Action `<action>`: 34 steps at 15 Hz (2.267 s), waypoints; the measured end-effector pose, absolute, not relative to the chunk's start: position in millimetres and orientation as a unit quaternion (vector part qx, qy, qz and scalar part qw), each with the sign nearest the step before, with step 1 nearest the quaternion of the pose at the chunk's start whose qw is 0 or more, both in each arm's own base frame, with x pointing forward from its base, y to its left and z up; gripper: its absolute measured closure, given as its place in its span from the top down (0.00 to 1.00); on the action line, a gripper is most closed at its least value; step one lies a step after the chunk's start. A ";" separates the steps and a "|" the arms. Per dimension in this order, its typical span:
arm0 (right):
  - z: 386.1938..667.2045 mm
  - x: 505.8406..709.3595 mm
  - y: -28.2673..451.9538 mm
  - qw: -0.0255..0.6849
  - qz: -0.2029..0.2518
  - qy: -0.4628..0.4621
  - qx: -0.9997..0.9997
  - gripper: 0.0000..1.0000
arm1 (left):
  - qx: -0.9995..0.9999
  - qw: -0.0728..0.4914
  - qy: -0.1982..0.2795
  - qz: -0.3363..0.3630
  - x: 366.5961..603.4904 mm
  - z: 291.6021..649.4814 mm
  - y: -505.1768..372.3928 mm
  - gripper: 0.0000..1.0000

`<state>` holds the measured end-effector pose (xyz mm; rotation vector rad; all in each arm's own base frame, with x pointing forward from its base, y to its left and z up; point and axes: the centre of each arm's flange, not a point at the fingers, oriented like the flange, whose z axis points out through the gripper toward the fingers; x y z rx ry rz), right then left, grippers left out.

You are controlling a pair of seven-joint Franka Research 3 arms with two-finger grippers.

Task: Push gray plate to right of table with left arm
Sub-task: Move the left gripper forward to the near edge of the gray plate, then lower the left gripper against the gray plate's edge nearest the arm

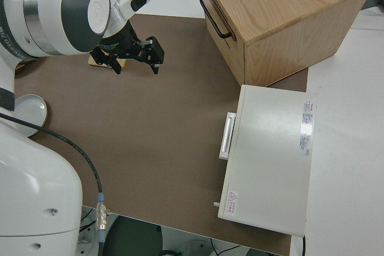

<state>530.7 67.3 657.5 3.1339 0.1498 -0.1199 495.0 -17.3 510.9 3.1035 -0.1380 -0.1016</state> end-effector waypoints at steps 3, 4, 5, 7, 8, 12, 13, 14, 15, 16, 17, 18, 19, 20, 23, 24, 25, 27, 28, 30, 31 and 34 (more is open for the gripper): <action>657.5 530.7 67.3 0.001 -0.038 0.048 0.998 0.99 | 0.999 0.020 -0.040 -0.027 487.9 489.9 -16.8 1.00; 657.5 530.7 67.3 0.001 -0.038 0.048 0.998 0.99 | 0.999 0.022 -0.039 -0.024 484.6 481.6 -16.7 1.00; 657.5 530.7 67.3 0.001 -0.038 0.048 0.998 0.99 | 0.999 0.023 -0.037 -0.020 481.0 473.4 -16.4 1.00; 657.5 530.7 67.3 0.001 -0.038 0.048 0.998 0.99 | 0.999 0.024 -0.034 -0.016 472.2 455.8 -15.9 1.00; 657.5 530.7 67.3 0.001 -0.038 0.048 0.998 0.99 | 0.999 0.024 -0.032 -0.015 467.9 447.4 -15.5 1.00; 657.5 530.7 67.3 0.001 -0.038 0.048 0.998 0.99 | 0.999 0.023 -0.026 -0.004 449.9 412.5 -13.5 1.00; 657.5 530.7 67.3 0.001 -0.038 0.048 0.998 0.99 | 0.999 0.022 -0.024 0.000 445.0 402.9 -12.8 1.00; 657.5 530.7 67.3 0.001 -0.038 0.048 0.998 0.99 | 0.999 0.021 -0.023 0.004 440.1 393.0 -12.1 1.00; 657.5 530.7 67.3 0.001 -0.038 0.048 0.998 0.99 | 1.000 0.020 -0.022 0.007 435.7 383.7 -11.6 1.00; 657.5 530.7 67.3 0.001 -0.038 0.048 0.998 0.99 | 1.000 0.020 -0.022 0.010 432.1 375.8 -11.2 0.99; 657.5 530.7 67.3 0.001 -0.038 0.048 0.998 0.99 | 1.000 0.019 -0.021 0.013 428.6 368.4 -10.9 0.99; 657.5 530.7 67.3 0.001 -0.038 0.048 0.998 0.99 | 0.999 0.018 -0.021 0.017 426.2 363.2 -10.5 0.99; 657.5 530.7 67.3 0.001 -0.038 0.048 0.998 0.99 | 0.999 0.018 -0.020 0.019 424.1 358.8 -10.2 0.99; 657.5 530.7 67.3 0.001 -0.038 0.048 0.998 0.99 | 0.999 0.017 -0.020 0.022 422.6 355.2 -10.0 0.99; 657.5 530.7 67.3 0.001 -0.038 0.048 0.998 0.99 | 0.999 0.017 -0.018 0.027 419.7 345.6 -9.7 0.99; 657.5 530.7 67.3 0.001 -0.038 0.048 0.998 0.99 | 0.999 0.017 -0.018 0.028 419.4 341.6 -9.8 0.99; 657.5 530.7 67.3 0.001 -0.038 0.048 0.998 0.99 | 0.999 0.018 -0.017 0.030 419.9 337.0 -9.8 0.99; 657.5 530.7 67.3 0.001 -0.038 0.048 0.998 0.99 | 0.999 0.018 -0.014 0.031 420.7 328.5 -10.6 0.99; 657.5 530.7 67.3 0.001 -0.038 0.048 0.998 0.99 | 0.999 0.018 -0.013 0.031 421.3 324.5 -11.4 0.99; 657.5 530.7 67.3 0.001 -0.038 0.048 0.998 0.99 | 0.999 0.018 -0.012 0.029 422.1 316.1 -13.0 0.99; 657.5 530.7 67.3 0.001 -0.038 0.048 0.998 0.99 | 0.999 0.018 -0.012 0.028 422.3 313.1 -13.2 0.99; 657.5 530.7 67.3 0.001 -0.038 0.048 0.998 0.99 | 0.999 0.019 -0.011 0.026 422.7 304.3 -13.1 0.96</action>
